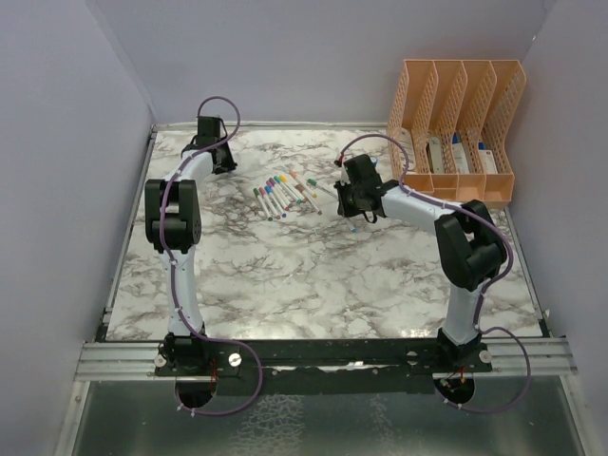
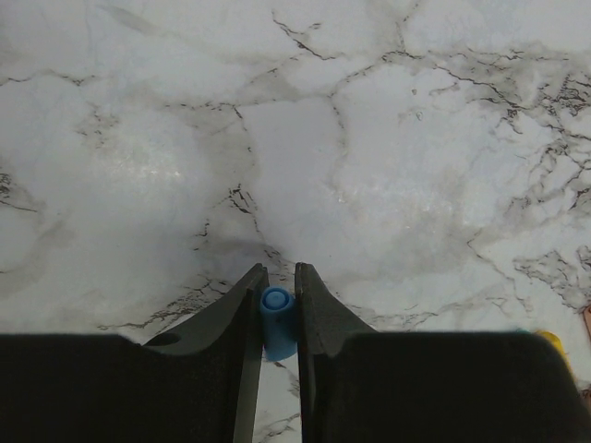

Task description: Open the pen caps

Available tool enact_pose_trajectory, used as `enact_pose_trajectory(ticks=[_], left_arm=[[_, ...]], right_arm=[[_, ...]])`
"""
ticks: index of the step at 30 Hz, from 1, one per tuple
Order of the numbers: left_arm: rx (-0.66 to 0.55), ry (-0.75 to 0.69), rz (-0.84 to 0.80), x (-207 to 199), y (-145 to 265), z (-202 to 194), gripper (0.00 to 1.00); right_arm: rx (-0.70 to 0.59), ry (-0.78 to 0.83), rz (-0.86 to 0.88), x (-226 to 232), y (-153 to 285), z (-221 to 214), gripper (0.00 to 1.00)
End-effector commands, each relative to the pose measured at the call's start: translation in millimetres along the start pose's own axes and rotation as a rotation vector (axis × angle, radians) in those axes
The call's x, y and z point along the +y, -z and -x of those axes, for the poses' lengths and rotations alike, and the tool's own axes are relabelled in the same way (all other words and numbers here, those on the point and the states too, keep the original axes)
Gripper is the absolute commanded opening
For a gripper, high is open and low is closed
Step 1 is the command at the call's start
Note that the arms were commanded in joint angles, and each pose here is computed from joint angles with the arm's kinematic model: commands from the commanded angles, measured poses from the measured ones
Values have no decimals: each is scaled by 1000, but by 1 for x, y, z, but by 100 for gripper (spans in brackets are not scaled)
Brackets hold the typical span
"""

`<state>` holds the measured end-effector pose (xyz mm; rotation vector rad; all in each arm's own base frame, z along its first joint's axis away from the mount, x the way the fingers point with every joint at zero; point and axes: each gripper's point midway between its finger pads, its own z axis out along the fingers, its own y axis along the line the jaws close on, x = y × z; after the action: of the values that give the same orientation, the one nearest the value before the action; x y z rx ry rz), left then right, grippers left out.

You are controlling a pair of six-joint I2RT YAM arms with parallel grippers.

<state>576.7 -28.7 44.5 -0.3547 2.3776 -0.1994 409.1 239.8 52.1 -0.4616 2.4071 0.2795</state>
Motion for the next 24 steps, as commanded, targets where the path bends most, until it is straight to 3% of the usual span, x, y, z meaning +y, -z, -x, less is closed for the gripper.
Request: enact_pose_trajectory(ticks=[1, 5, 14, 24], left_arm=[[18, 10, 15, 10, -7, -9, 22], [30, 17, 16, 13, -9, -14, 25], [16, 41, -9, 11, -1, -7, 44], [-187, 110, -157, -24, 63, 54, 52]], right_arm=[[-12, -12, 7, 1, 0, 8, 1], [-9, -12, 7, 1, -2, 7, 1], [17, -14, -16, -3, -9, -1, 1], [47, -35, -28, -4, -15, -8, 1]])
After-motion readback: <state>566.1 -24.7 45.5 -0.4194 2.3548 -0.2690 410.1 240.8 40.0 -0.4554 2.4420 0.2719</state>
